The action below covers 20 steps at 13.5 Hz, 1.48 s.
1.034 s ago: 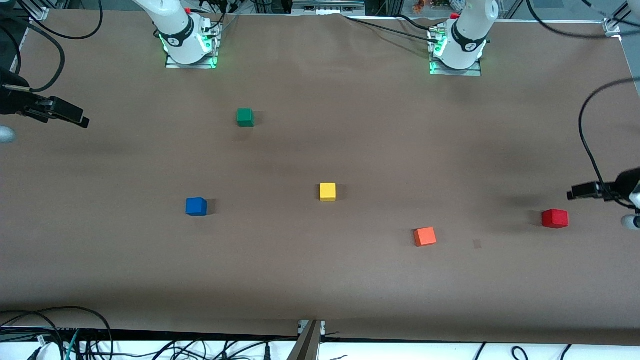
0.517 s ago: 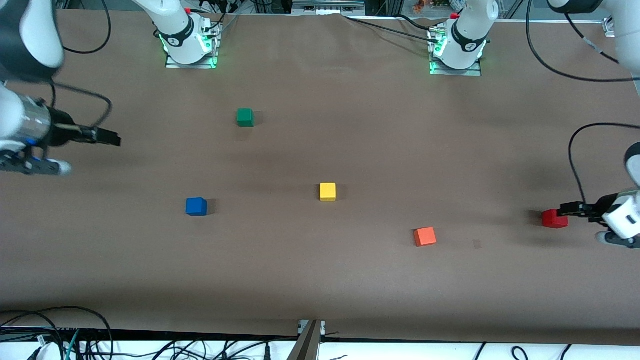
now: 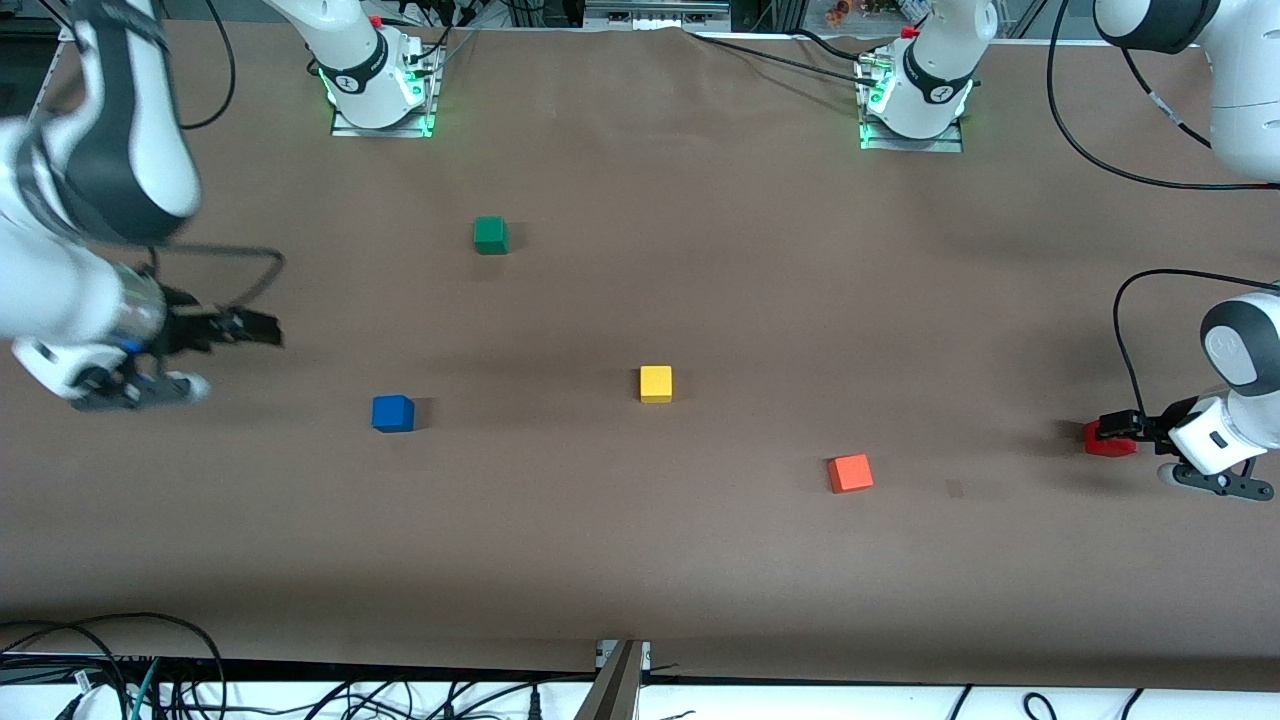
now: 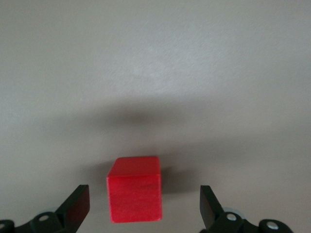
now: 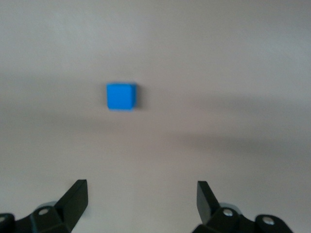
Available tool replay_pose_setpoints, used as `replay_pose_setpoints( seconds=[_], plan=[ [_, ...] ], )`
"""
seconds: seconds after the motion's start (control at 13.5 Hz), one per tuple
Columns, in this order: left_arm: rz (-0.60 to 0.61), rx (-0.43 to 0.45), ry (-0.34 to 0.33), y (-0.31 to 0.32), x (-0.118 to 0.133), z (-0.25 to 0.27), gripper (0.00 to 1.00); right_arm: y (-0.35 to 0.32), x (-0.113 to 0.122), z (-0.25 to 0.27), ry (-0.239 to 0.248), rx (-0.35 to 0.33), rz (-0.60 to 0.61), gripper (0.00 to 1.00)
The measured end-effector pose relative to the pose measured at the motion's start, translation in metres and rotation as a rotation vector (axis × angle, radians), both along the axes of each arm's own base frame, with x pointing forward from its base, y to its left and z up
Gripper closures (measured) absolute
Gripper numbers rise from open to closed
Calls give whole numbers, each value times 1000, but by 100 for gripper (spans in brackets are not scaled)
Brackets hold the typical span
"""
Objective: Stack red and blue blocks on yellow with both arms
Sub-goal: 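Reach the left gripper to the red cube while the right gripper reaches the blue cube, then grasp the red cube with the left gripper while the right gripper grasps the blue cube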
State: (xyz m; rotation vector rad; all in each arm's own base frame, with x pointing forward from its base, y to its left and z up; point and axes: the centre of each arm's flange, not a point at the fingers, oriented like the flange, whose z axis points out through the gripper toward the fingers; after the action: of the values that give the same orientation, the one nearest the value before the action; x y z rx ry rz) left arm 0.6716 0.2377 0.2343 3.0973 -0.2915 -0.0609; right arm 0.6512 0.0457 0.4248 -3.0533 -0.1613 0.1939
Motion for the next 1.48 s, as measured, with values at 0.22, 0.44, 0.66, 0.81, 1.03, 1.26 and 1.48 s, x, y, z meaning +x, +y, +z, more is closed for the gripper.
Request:
replay_pose_setpoints(
  seconds=[0.22,0.44,0.66,0.81,1.03,1.26,1.48],
  plan=[
    [-12,-3,7,8,-6,-14,0,46,21,-71,-34,12,40,0],
    [-10,-5,12,11,-11,-30,0,68,31,-133,-59,-3,62,0],
    [-11,-7,16,9,-13,-35,7,65,30,-187,-74,-18,52,0],
    [-13,-8,17,8,-13,-35,36,58,20,-208,-60,-26,44,0],
    [-18,-9,7,4,-9,-29,44,58,19,-208,-56,-24,17,0],
    [-26,-27,13,-35,6,18,44,57,14,-216,-47,-28,5,1],
    [6,-43,28,-147,23,83,44,56,8,-225,-47,-31,1,7]
  ],
)
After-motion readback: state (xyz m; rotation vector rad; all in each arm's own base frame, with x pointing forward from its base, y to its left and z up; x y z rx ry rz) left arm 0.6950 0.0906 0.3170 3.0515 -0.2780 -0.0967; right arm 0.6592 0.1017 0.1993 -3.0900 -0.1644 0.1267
